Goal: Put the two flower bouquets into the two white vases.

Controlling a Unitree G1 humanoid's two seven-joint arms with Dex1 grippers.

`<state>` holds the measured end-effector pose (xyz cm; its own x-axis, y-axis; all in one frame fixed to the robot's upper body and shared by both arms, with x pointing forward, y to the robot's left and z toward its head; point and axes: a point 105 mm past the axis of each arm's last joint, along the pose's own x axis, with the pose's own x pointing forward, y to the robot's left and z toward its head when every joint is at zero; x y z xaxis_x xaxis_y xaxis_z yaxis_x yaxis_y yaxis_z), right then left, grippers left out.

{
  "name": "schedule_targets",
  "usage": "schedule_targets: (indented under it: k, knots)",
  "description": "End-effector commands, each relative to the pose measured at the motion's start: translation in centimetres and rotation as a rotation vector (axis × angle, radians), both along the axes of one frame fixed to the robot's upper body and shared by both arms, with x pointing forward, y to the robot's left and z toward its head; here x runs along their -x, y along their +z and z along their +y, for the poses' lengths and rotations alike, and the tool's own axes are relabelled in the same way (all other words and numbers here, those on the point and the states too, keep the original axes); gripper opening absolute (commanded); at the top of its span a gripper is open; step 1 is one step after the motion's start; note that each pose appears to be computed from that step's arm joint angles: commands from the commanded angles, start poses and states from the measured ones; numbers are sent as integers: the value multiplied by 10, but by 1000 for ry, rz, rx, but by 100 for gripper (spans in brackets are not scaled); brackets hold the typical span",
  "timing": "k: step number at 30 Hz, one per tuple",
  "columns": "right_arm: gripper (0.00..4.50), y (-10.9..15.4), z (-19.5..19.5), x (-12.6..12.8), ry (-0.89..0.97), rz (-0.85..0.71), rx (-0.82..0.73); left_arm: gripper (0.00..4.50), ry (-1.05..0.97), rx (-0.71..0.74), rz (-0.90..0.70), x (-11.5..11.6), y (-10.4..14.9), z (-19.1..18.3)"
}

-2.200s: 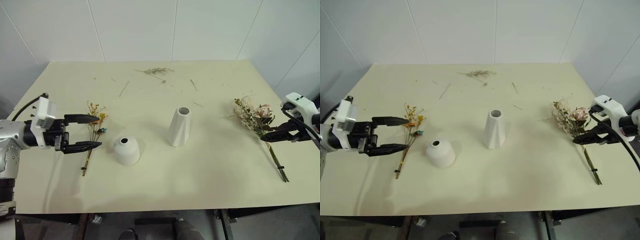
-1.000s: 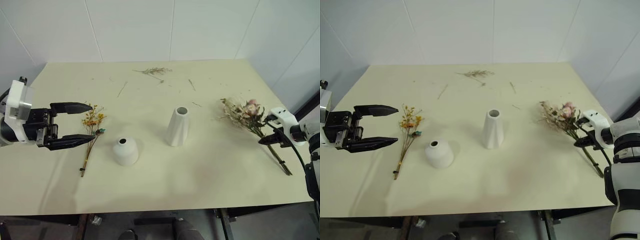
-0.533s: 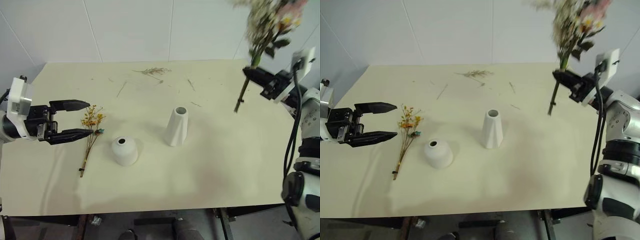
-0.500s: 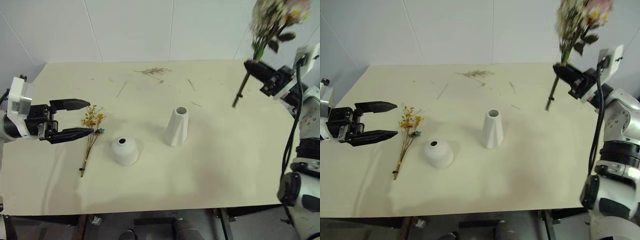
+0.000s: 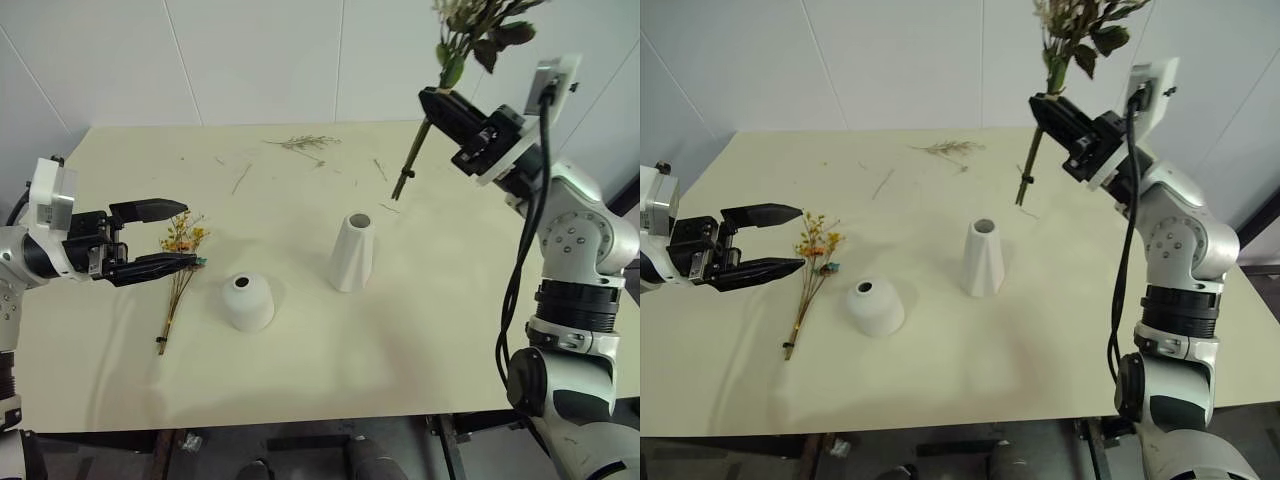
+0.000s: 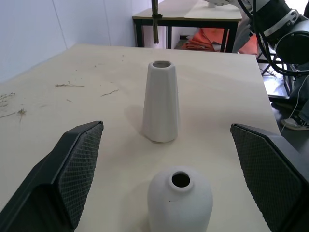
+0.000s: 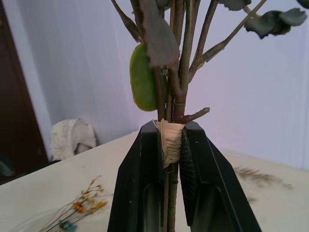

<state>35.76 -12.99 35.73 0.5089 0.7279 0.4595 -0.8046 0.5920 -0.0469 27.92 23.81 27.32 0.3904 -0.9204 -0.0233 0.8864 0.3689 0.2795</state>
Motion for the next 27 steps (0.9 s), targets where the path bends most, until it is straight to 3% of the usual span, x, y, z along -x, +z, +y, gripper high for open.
schedule_targets:
  k: [1, 14, 27]
  knots:
    - [13, 11, 18, 11, 67, -37, 0, 450, 3, 6, -51, 8, 9, -1]
    - [13, -5, 41, 15, 151, 6, 34, 450, 38, 18, -61, 10, 5, 0]
    - [13, 13, 31, 17, 116, -67, 77, 450, 51, 24, -72, 10, 4, 2]
